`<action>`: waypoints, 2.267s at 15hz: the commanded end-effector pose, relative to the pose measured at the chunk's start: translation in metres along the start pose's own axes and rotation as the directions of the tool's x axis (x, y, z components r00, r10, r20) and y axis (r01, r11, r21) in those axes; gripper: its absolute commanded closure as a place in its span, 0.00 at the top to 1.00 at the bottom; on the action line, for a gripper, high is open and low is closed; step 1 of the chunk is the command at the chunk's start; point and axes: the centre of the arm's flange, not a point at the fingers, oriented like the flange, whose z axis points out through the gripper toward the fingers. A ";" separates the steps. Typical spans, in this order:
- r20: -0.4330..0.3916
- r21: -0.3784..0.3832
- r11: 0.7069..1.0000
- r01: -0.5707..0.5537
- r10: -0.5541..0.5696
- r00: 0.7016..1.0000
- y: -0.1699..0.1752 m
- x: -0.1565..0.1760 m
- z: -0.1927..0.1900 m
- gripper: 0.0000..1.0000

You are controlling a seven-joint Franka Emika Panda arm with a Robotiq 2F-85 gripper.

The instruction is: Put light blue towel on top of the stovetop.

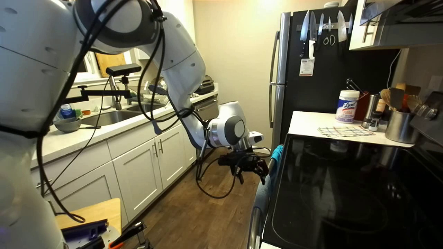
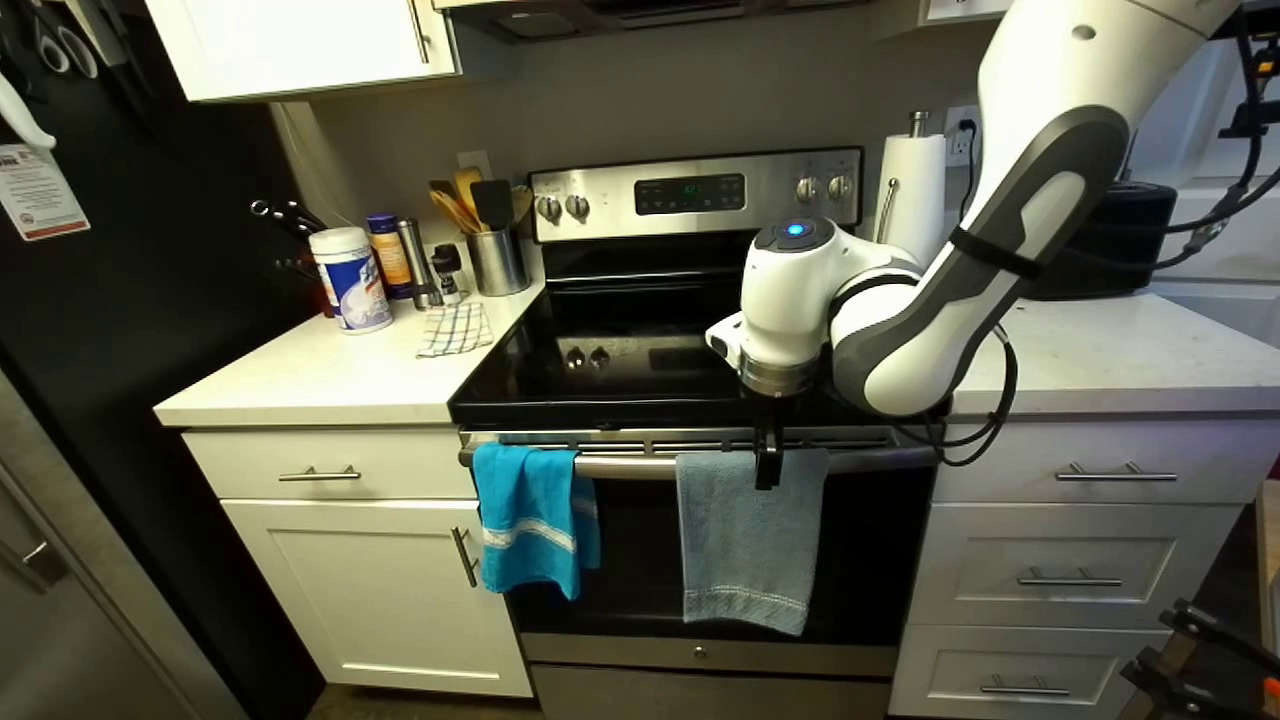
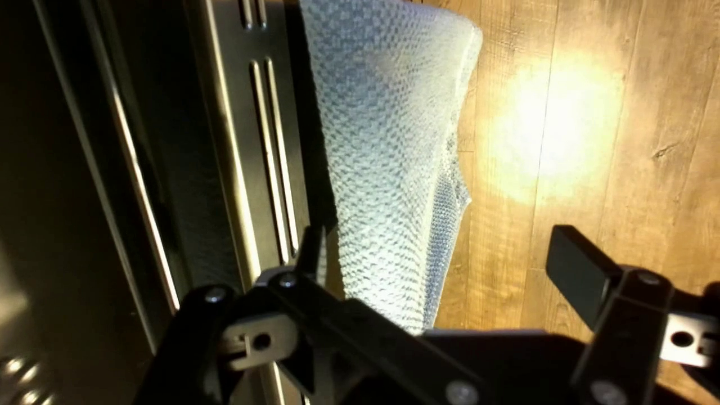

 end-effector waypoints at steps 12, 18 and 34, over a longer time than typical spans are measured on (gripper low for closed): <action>-0.011 0.006 0.997 0.073 -0.073 0.997 0.012 0.001 0.015 0.28; -0.014 0.000 0.998 0.069 -0.069 0.997 0.013 0.003 0.011 0.00; -0.007 -0.015 0.999 0.047 -0.047 0.999 0.028 -0.006 0.020 0.45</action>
